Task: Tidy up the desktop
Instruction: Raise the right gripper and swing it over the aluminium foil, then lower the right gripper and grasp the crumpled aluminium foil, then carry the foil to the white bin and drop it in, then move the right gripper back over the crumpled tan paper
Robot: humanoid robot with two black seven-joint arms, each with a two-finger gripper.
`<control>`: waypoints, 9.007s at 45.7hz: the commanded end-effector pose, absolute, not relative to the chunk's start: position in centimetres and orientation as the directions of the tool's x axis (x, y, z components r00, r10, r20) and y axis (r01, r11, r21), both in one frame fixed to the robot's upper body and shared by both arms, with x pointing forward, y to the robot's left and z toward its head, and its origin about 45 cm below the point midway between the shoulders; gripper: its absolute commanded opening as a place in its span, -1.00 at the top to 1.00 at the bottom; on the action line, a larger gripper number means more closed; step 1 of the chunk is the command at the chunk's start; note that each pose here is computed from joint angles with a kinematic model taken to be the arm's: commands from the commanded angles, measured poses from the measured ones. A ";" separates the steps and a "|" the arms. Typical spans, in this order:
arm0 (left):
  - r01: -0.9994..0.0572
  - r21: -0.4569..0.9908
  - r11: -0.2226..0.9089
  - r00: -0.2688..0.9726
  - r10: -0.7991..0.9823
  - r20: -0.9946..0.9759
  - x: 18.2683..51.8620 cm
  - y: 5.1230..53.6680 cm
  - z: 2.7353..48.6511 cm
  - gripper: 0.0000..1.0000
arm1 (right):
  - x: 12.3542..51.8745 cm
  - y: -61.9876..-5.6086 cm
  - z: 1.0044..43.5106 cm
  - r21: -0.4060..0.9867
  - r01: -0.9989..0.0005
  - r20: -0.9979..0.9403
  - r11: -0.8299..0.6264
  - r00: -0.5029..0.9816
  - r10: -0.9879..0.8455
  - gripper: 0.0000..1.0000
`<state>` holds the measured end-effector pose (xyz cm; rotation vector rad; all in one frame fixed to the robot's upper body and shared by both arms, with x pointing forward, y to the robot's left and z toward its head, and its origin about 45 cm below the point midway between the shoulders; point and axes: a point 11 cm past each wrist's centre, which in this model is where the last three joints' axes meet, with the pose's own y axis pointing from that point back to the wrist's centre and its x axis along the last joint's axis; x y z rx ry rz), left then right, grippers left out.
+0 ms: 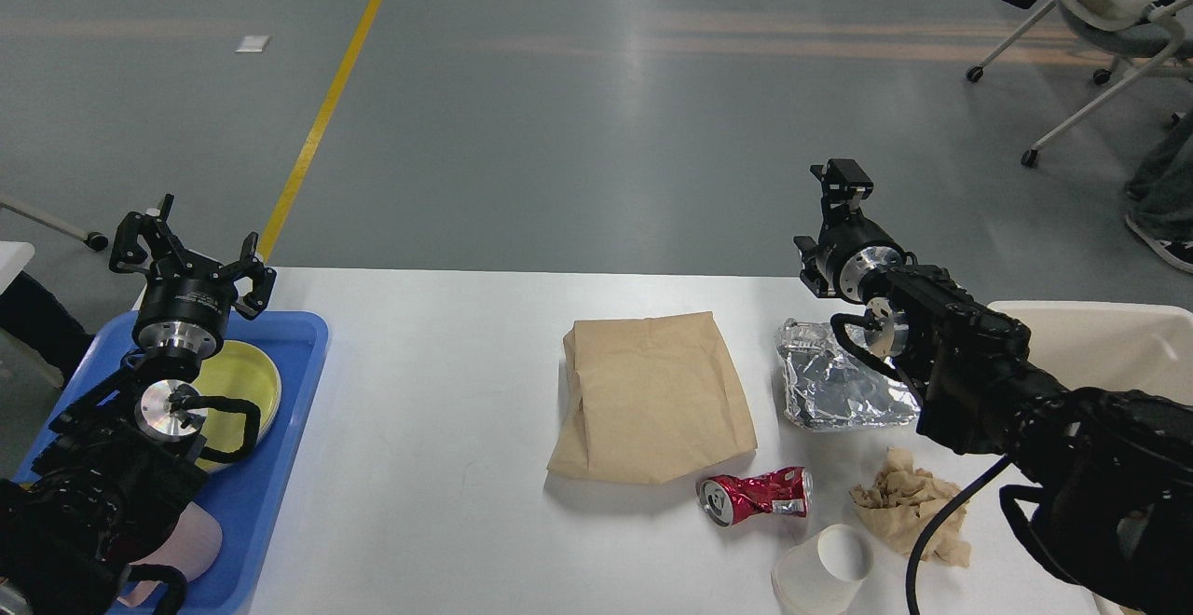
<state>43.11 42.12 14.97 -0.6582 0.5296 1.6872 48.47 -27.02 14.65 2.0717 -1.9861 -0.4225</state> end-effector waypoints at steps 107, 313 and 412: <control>-0.978 -0.002 -0.209 -0.153 0.722 -0.675 43.1 42.2 14.9 -0.92 | 44.0 -15.2 24.7 0.965 -0.261 0.246 0.038 0.941 0.233 -1.00; -0.978 -0.002 -0.208 -0.152 0.722 -0.676 43.1 42.1 15.0 -0.92 | 33.7 -54.0 12.0 0.739 -0.371 0.592 0.563 0.756 -0.279 -1.00; -0.978 -0.002 -0.208 -0.152 0.722 -0.676 43.1 42.1 15.0 -0.92 | 29.3 -35.4 8.7 0.972 0.109 -0.084 0.209 0.988 -0.126 -1.00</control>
